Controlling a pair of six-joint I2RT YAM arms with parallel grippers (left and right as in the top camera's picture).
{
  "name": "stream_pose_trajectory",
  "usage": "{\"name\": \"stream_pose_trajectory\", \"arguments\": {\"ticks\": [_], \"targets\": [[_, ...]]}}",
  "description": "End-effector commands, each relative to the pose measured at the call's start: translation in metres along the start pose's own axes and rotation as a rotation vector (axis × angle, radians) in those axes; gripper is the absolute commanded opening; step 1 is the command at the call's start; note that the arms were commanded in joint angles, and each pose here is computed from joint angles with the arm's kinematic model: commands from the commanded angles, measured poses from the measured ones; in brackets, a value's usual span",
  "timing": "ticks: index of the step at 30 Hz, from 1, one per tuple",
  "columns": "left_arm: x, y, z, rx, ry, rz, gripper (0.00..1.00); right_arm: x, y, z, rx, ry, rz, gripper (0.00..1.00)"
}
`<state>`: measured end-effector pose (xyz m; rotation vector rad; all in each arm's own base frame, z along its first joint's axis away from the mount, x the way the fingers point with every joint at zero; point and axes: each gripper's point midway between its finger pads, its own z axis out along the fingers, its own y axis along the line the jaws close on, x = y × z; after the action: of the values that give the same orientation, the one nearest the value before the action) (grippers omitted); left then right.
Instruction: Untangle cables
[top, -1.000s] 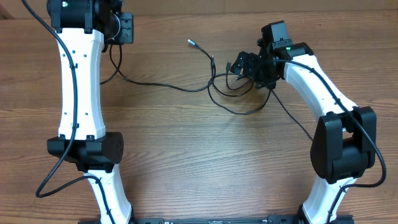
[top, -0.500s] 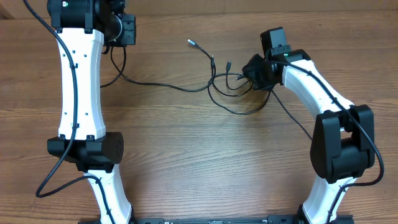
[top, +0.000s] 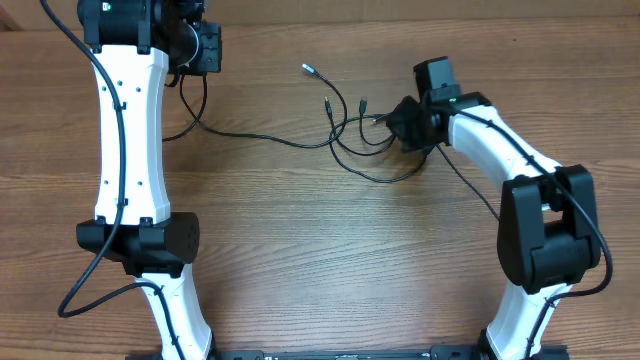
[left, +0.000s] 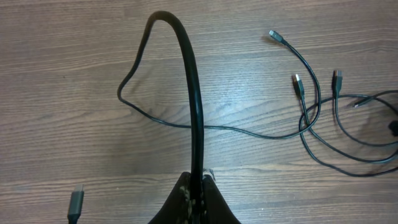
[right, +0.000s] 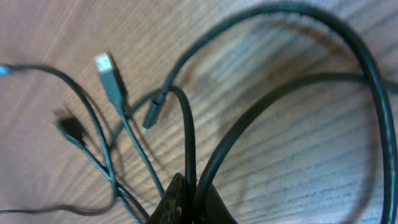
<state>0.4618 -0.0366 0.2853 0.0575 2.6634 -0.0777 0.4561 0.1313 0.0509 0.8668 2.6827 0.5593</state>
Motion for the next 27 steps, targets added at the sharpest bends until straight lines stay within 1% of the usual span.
{"name": "stream_pose_trajectory", "arguments": {"ticks": [1,3,5,8,11,12,14,16,18,19,21,22,24,25,26,27], "targets": [[-0.006,-0.007,-0.026,0.021,-0.066,-0.008,0.04,-0.065,0.006,-0.042,-0.062,-0.091,0.018,0.04],[-0.006,-0.007,-0.026,0.021,-0.067,-0.008,0.04,-0.102,-0.004,-0.078,-0.064,-0.15,0.033,0.04],[-0.007,-0.007,-0.026,0.021,-0.07,-0.008,0.04,-0.128,-0.016,-0.106,-0.063,-0.198,0.052,0.04],[-0.008,-0.007,-0.026,0.022,-0.074,-0.008,0.04,-0.17,-0.044,-0.165,-0.052,-0.29,0.076,0.04],[-0.008,-0.007,-0.026,0.022,-0.075,-0.008,0.04,-0.201,-0.083,-0.221,-0.025,-0.38,0.125,0.04],[-0.008,-0.007,-0.026,0.022,-0.074,-0.008,0.04,-0.215,-0.11,-0.249,-0.01,-0.424,0.182,0.04],[-0.009,-0.008,-0.026,0.027,-0.077,-0.008,0.04,-0.224,-0.138,-0.277,-0.01,-0.457,0.195,0.04],[-0.012,-0.013,-0.026,0.054,-0.088,-0.006,0.04,-0.223,-0.145,-0.292,-0.061,-0.449,0.138,0.04],[-0.016,-0.022,-0.027,0.109,-0.105,-0.002,0.04,-0.209,-0.125,-0.302,-0.145,-0.417,0.01,0.04],[-0.018,-0.028,-0.028,0.141,-0.112,0.001,0.04,-0.198,-0.102,-0.306,-0.202,-0.398,-0.074,0.04],[-0.019,-0.036,-0.028,0.184,-0.113,0.005,0.05,-0.168,-0.048,-0.309,-0.302,-0.356,-0.224,0.04],[-0.017,-0.046,-0.023,0.216,-0.097,0.011,0.04,-0.145,-0.007,-0.31,-0.373,-0.323,-0.313,0.04],[-0.015,-0.052,-0.019,0.224,-0.082,0.023,0.04,-0.122,0.028,-0.309,-0.413,-0.297,-0.392,0.04],[-0.013,-0.058,-0.016,0.229,-0.073,0.032,0.04,-0.104,0.053,-0.307,-0.442,-0.273,-0.45,0.04],[-0.013,-0.061,-0.014,0.233,-0.068,0.037,0.04,-0.096,0.064,-0.306,-0.455,-0.263,-0.474,0.04],[-0.012,-0.065,-0.011,0.237,-0.06,0.045,0.04,-0.074,0.089,-0.306,-0.487,-0.238,-0.535,0.04]]}}
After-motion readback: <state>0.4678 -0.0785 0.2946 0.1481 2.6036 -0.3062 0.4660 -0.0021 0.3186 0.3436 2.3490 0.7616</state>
